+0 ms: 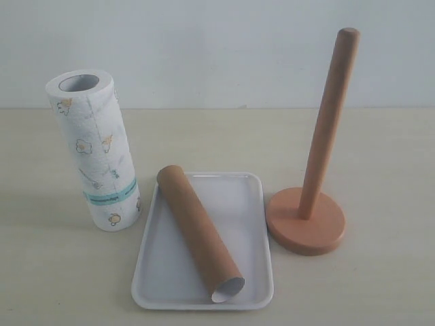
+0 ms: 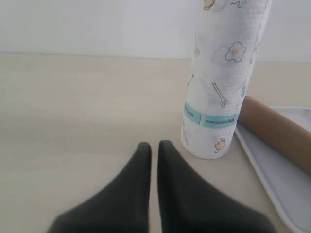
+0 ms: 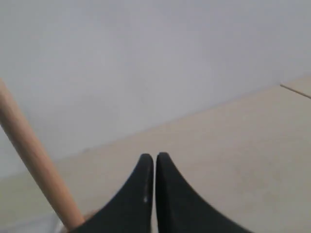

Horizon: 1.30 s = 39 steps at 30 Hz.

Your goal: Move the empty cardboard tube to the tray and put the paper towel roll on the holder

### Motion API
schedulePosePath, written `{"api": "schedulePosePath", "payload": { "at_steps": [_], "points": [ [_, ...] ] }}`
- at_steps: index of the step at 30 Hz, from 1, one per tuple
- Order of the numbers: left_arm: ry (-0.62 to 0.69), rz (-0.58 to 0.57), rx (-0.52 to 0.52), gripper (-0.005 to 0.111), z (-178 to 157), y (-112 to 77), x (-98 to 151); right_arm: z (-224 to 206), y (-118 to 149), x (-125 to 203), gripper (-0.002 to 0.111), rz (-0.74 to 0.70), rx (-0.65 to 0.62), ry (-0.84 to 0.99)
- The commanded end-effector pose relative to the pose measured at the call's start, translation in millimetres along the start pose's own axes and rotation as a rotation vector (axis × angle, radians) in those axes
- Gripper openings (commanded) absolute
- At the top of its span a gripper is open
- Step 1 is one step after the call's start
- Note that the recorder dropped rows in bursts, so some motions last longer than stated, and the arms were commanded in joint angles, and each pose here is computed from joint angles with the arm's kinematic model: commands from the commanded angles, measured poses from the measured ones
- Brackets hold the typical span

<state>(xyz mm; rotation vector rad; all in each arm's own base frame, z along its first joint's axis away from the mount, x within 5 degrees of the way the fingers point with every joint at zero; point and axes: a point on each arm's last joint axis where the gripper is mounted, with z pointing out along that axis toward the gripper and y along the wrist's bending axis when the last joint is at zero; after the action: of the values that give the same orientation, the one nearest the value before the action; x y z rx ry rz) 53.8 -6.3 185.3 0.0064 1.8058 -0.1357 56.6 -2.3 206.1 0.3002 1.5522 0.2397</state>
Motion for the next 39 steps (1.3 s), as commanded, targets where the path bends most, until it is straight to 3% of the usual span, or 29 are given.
{"api": "schedulePosePath", "payload": {
  "at_steps": [1, 10, 39],
  "points": [
    [-0.007, -0.006, 0.005, 0.005, 0.1, -0.2, 0.5, -1.3, -5.4, 15.1, 0.001, -0.148, 0.045, 0.156],
    [-0.007, -0.006, 0.005, 0.005, 0.1, -0.2, 0.5, -2.7, -7.9, 21.3, 0.001, -0.212, 0.061, 0.230],
    [-0.007, -0.006, 0.005, 0.005, 0.1, -0.2, 0.5, -2.7, -7.9, 21.3, 0.001, -0.206, 0.061, 0.230]
  ]
}}
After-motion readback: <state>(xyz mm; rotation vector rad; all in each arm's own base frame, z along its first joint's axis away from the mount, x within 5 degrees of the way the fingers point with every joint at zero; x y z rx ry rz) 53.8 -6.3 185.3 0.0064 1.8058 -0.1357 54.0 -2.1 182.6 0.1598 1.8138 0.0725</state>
